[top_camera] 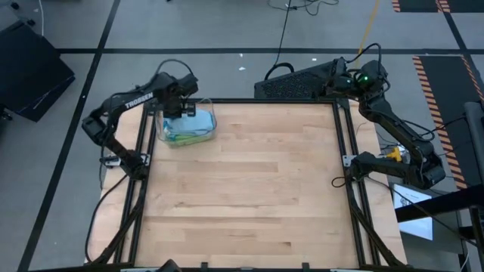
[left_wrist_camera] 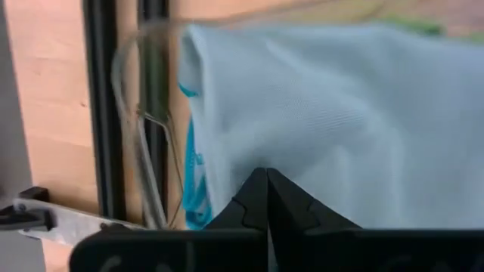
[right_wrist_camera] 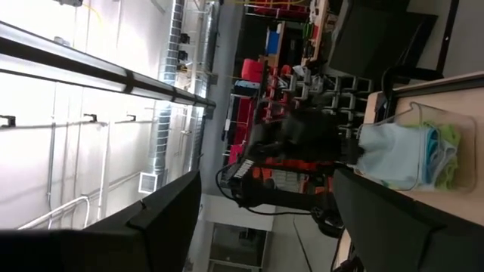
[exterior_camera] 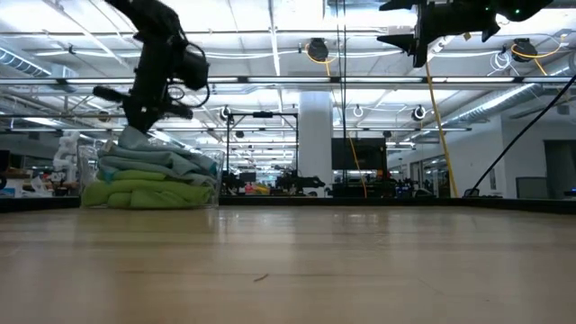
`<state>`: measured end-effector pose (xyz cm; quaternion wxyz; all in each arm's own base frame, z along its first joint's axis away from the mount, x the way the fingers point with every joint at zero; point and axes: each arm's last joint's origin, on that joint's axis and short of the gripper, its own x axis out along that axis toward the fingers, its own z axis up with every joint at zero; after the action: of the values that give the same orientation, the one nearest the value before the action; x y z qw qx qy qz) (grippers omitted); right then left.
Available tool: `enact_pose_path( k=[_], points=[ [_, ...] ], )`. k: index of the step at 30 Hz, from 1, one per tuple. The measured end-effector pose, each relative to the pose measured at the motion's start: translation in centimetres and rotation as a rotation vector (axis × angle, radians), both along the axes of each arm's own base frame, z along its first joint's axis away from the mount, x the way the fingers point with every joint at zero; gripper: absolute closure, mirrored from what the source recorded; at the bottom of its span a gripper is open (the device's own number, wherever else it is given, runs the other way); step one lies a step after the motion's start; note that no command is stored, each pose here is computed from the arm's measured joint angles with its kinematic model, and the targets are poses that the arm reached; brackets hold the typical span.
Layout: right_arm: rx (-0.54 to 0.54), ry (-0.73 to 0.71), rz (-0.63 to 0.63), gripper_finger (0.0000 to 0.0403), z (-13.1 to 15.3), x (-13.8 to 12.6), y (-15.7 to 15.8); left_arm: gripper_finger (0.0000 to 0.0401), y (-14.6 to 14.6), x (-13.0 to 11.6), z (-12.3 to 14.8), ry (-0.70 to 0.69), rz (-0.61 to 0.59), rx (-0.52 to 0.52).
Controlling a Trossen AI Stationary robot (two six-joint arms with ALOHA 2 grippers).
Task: Fold microfiber towels
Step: Stack the folded blue microfiber cloth on top of the blue microfiber cloth on the transparent bin, then return to Home Position
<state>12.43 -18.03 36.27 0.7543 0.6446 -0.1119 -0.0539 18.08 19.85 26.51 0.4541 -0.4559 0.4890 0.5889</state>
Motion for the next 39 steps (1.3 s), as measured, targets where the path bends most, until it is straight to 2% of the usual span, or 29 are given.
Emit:
enact_pose_path(
  k=[7, 10, 12, 16, 19, 24, 27, 33, 36, 39],
  points=[
    [-0.017, -0.006, 0.004, 0.0112, 0.2, -0.1, 0.1, 0.0398, -1.6, -1.1, -5.9, 0.050, 0.013, -0.093],
    [-0.041, -0.011, 0.006, 0.0113, 0.3, -0.1, 0.2, 0.0399, -2.3, -1.4, -6.7, 0.080, 0.020, -0.123],
    [-0.059, -0.010, 0.006, 0.0117, 0.4, -0.1, 0.2, 0.0396, -2.4, -1.3, -6.2, 0.063, -0.008, -0.112],
    [-0.102, 0.001, 0.015, 0.0139, 0.3, 0.1, 0.3, 0.0394, -2.8, -0.9, -3.6, -0.021, -0.039, -0.029],
    [-0.142, 0.009, 0.026, 0.0172, 0.3, 0.4, 0.5, 0.0398, -3.2, -0.9, -0.8, -0.101, -0.041, 0.057],
    [-0.222, 0.022, 0.059, 0.0249, 0.3, 1.1, 1.0, 0.0388, -4.1, -1.9, 4.2, -0.227, -0.063, 0.227],
    [-0.309, 0.034, 0.109, 0.0301, 0.3, 1.4, 1.4, 0.0380, -4.8, -2.8, 7.3, -0.298, -0.108, 0.331],
    [-0.487, 0.047, 0.179, 0.0392, 0.3, 1.9, 2.0, 0.0378, -6.5, -4.2, 12.4, -0.360, -0.353, 0.497],
    [-0.595, 0.057, 0.177, 0.0394, 0.3, 2.0, 2.1, 0.0377, -7.2, -5.0, 14.1, -0.324, -0.496, 0.583],
    [-0.723, 0.062, 0.178, 0.0390, 0.4, 2.1, 2.2, 0.0377, -7.8, -5.5, 15.2, -0.383, -0.531, 0.618]
  ],
)
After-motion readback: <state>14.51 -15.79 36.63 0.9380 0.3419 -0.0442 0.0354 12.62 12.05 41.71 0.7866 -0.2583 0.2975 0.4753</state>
